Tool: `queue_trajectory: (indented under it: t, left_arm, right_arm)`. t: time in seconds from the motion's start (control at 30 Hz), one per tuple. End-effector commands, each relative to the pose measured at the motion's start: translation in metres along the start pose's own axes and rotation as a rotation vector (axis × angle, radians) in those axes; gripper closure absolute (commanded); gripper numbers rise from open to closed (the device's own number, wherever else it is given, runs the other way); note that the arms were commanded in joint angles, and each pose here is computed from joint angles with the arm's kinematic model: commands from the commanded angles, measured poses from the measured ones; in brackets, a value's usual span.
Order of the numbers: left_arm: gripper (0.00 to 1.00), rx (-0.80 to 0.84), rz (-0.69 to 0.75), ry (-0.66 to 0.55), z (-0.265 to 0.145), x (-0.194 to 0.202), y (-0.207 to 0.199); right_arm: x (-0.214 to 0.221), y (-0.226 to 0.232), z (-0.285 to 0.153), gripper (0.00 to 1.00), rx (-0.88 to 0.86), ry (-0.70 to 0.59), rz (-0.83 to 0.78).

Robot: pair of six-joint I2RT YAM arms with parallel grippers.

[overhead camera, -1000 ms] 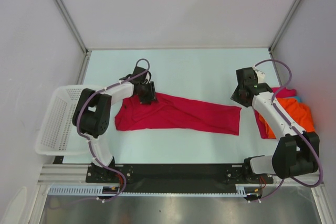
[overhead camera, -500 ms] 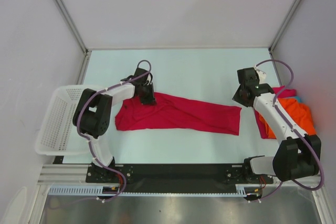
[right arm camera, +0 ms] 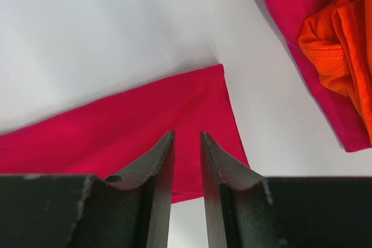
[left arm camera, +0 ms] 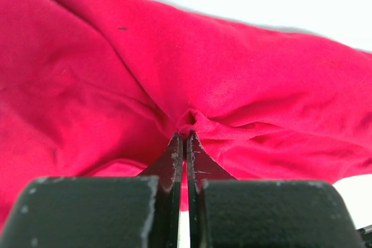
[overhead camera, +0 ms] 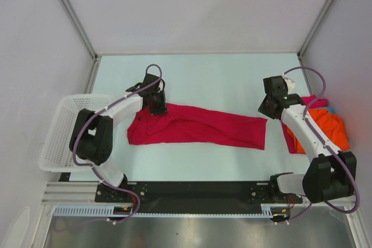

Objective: Fold and stack the t-shirts
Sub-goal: Fold the other side of the tshirt into a rectangle

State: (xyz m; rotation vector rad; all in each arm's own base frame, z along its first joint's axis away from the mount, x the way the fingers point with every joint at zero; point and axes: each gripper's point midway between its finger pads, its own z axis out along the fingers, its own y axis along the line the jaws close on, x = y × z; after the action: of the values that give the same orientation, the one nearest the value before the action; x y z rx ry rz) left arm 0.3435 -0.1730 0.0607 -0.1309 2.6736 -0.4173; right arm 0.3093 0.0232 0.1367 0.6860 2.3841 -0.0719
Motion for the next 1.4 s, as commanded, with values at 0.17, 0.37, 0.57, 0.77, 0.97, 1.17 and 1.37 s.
queue_trajectory:
  t: [0.17, 0.37, 0.57, 0.77, 0.97, 1.17, 1.37]
  left_arm:
    - [1.0, -0.025, 0.027, -0.048, -0.028, 0.01, 0.009]
    - [1.0, -0.03, 0.029, -0.073, -0.041, 0.015, 0.015]
    - [1.0, -0.036, 0.03, -0.055, -0.038, 0.019, 0.016]
    - [1.0, -0.033, 0.047, -0.079, -0.043, 0.006, 0.011]
    - [0.99, -0.035, 0.063, -0.087, -0.045, -0.007, 0.005]
    - [0.98, -0.028, 0.078, -0.105, -0.047, -0.021, -0.002]
    - [0.97, -0.035, 0.08, -0.083, -0.04, -0.017, 0.0]
  right_arm:
    - [-0.006, 0.001, -0.008, 0.71, -0.03, -0.028, -0.006]
    - [-0.005, 0.002, -0.008, 0.72, -0.036, -0.024, -0.011]
    - [-0.002, 0.006, -0.006, 0.72, -0.049, -0.013, -0.011]
    - [-0.002, 0.004, -0.007, 0.72, -0.047, -0.018, -0.012]
    - [-0.003, 0.003, -0.008, 0.72, -0.047, -0.024, -0.012]
    - [-0.003, 0.0, -0.006, 0.72, -0.04, -0.021, -0.011]
    - [-0.005, -0.003, -0.006, 0.72, -0.036, -0.024, -0.006]
